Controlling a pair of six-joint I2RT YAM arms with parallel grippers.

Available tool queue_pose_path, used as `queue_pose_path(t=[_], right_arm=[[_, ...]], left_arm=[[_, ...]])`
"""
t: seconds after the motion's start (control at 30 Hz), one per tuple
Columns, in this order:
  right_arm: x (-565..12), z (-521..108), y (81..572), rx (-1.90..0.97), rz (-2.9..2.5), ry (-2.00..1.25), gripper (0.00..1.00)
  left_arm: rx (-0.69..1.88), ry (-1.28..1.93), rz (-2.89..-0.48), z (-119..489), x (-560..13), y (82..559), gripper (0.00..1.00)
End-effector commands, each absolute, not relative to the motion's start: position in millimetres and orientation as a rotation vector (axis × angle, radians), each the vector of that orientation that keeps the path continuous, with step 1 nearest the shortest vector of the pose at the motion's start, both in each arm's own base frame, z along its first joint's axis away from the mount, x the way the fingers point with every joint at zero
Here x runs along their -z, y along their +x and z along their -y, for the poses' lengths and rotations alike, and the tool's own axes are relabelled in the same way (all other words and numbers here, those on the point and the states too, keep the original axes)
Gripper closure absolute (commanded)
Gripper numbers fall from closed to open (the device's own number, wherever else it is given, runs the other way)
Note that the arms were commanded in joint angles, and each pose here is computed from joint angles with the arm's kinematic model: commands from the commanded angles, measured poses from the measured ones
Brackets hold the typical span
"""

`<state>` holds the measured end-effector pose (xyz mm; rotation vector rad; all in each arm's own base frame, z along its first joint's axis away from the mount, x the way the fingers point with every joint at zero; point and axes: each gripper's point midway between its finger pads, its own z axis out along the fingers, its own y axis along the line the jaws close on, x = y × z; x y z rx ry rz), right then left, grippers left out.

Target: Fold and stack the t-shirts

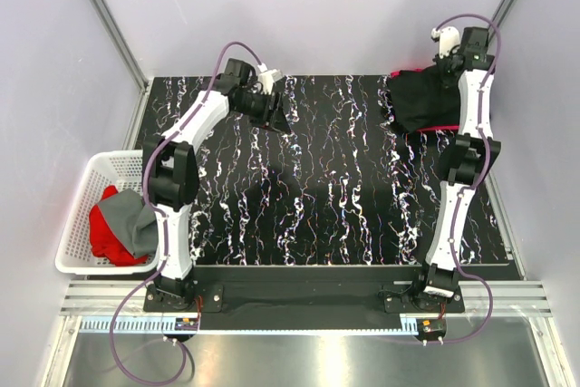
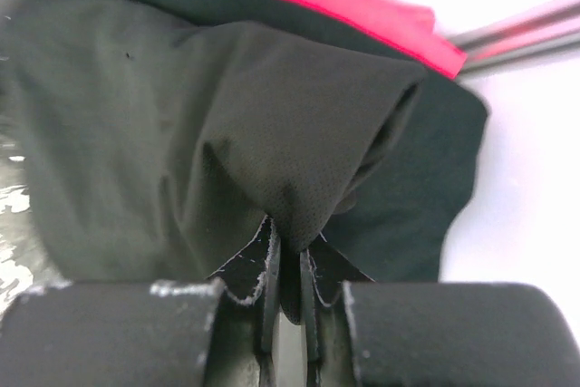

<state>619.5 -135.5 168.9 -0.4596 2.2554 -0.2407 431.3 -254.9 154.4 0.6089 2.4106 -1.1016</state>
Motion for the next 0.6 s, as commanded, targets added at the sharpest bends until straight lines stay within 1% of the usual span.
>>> queue_pose_path(t=[0.0, 0.27, 0.57], right_arm=[[-182, 157, 630, 0.332, -2.206, -0.367, 1.00], [-164, 199, 624, 0.370, -2.240, -0.245, 1.00], [-153, 217, 620, 0.390, -2.264, -0.186, 1.00]], left_arm=[[1.048, 0.663, -2.355, 258, -169, 434, 0.37], [1.017, 0.714, -2.363, 266, -161, 429, 0.36], [1.008, 0.762, -2.356, 279, -161, 425, 0.36]])
